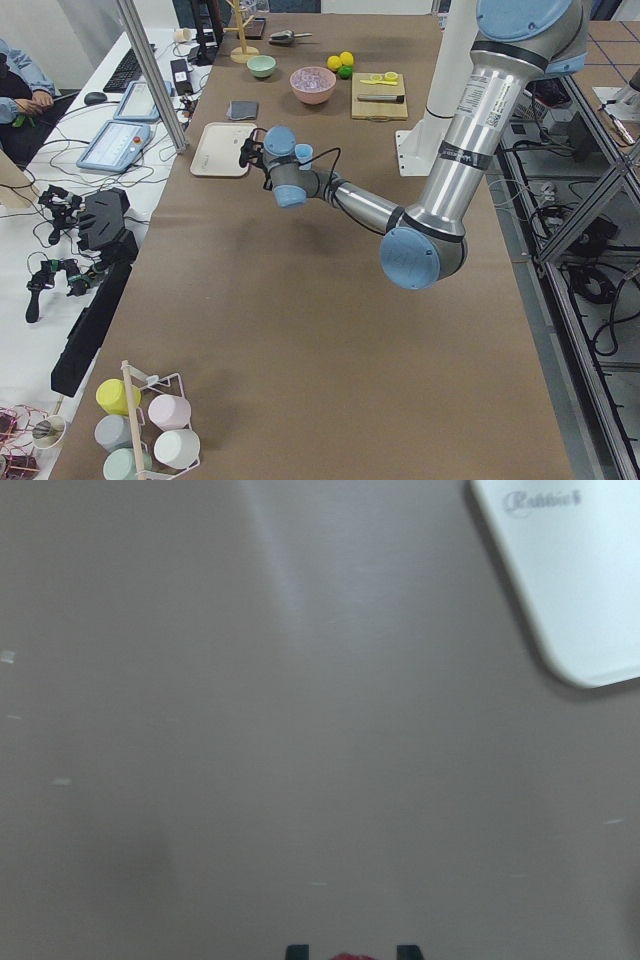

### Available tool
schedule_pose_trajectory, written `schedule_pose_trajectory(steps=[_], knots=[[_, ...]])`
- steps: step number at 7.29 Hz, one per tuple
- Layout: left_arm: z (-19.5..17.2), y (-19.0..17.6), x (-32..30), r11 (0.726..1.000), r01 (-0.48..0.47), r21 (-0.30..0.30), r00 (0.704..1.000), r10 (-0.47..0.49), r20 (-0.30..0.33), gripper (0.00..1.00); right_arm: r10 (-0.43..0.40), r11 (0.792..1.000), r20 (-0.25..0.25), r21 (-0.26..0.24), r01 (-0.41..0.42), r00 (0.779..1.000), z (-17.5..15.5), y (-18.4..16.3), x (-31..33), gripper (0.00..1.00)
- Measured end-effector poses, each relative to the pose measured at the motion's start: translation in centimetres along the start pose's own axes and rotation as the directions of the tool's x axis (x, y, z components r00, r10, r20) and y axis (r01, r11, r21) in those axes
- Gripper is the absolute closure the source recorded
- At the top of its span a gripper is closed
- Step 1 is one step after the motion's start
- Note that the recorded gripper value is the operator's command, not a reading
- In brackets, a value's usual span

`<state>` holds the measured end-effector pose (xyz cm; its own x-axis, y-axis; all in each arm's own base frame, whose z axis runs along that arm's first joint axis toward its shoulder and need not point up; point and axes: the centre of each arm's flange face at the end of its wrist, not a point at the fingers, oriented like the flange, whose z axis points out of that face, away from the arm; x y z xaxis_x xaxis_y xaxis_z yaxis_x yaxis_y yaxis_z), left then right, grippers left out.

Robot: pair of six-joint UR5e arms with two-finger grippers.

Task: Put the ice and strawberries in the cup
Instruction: 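Lift the strawberry with the left gripper and carry it over the cup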

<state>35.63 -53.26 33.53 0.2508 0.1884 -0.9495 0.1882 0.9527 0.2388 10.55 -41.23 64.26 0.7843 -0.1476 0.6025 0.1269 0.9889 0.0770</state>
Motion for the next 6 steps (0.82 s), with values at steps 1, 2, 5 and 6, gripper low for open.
schedule_pose_trajectory(steps=[1,2,5,6], knots=[[1.3,1.2,3.6,0.998,0.063,0.002,0.995,-0.062,-0.074,1.00,0.000,1.000,0.000,0.000,0.000,1.000,0.0,0.0,0.0,0.01],[3.1,2.2,7.4,0.993,0.116,0.017,0.986,-0.113,-0.126,1.00,0.001,1.000,0.001,-0.001,-0.001,1.000,0.1,0.1,0.0,0.01],[7.4,5.9,13.9,0.979,0.188,0.078,0.967,-0.171,-0.189,1.00,0.000,1.000,0.001,0.000,0.000,1.000,0.0,0.1,0.0,0.01],[7.5,6.1,13.7,0.978,0.190,0.083,0.968,-0.172,-0.184,1.00,0.000,1.000,0.001,0.002,0.000,1.000,-0.1,0.0,-0.1,0.01]])
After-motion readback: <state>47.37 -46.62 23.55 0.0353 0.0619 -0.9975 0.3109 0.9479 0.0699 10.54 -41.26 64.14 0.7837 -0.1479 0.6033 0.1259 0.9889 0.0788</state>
